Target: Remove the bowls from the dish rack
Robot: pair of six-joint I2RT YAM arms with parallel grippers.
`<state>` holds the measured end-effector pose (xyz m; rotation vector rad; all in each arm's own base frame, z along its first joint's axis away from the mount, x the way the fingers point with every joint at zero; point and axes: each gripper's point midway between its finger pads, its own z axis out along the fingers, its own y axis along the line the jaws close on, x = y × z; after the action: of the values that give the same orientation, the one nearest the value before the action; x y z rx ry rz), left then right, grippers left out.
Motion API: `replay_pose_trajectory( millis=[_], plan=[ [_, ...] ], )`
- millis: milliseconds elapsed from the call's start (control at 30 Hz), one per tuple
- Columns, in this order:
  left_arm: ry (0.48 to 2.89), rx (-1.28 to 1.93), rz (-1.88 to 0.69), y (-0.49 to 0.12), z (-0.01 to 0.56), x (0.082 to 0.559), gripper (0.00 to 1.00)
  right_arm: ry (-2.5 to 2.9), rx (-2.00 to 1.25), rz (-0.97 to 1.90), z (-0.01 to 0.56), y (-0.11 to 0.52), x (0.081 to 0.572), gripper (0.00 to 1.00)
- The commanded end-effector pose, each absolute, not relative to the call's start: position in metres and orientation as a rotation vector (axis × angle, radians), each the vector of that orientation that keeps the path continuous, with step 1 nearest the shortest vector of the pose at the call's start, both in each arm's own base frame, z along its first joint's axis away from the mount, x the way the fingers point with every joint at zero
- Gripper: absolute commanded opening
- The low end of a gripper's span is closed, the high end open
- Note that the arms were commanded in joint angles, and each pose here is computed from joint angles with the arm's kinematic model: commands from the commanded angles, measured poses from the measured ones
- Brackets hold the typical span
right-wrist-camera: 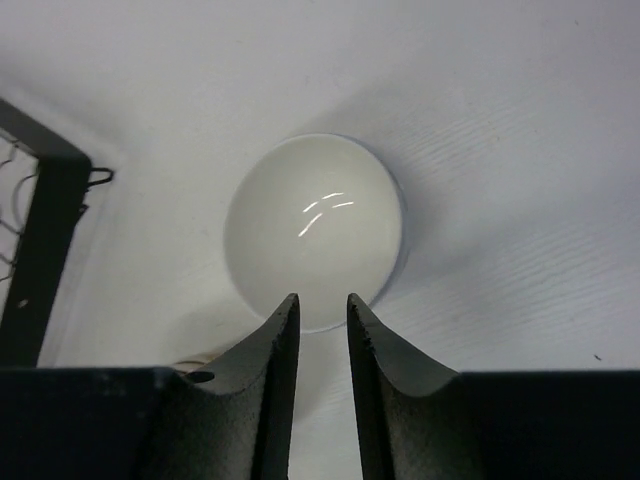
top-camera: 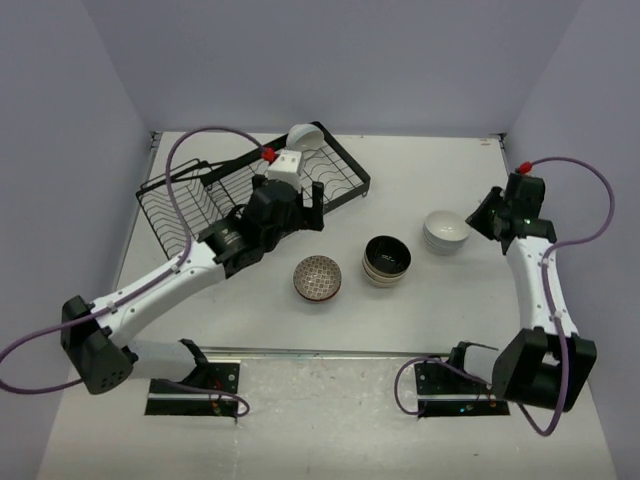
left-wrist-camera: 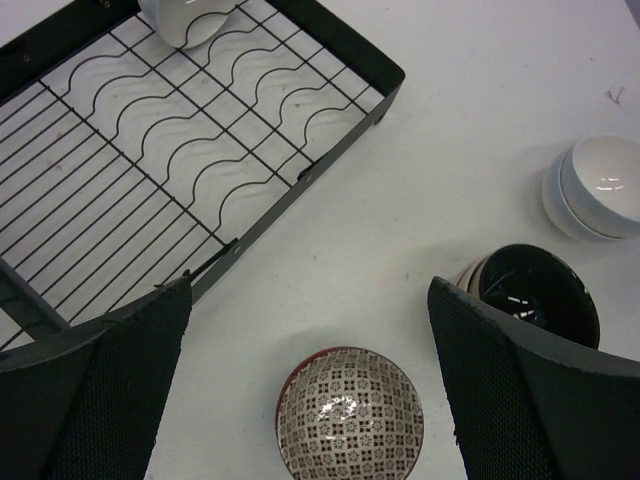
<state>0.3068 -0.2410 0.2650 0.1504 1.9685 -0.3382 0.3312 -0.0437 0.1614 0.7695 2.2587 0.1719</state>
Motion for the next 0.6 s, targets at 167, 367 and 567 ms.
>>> replay_pose_trajectory(
  millis=[167,367,567],
  plan=[
    [1.860,0.120,0.013,-0.243,0.316,0.423,1.00,2.003,0.437,0.538,0.255,0.026,0.304,0.40],
    [1.763,0.592,0.599,-0.244,0.298,0.497,1.00,1.968,0.342,0.645,0.266,0.045,0.293,0.55],
    [1.670,0.689,0.717,-0.249,0.266,0.562,1.00,1.927,0.260,0.729,0.277,0.061,0.284,0.55]
  ],
)
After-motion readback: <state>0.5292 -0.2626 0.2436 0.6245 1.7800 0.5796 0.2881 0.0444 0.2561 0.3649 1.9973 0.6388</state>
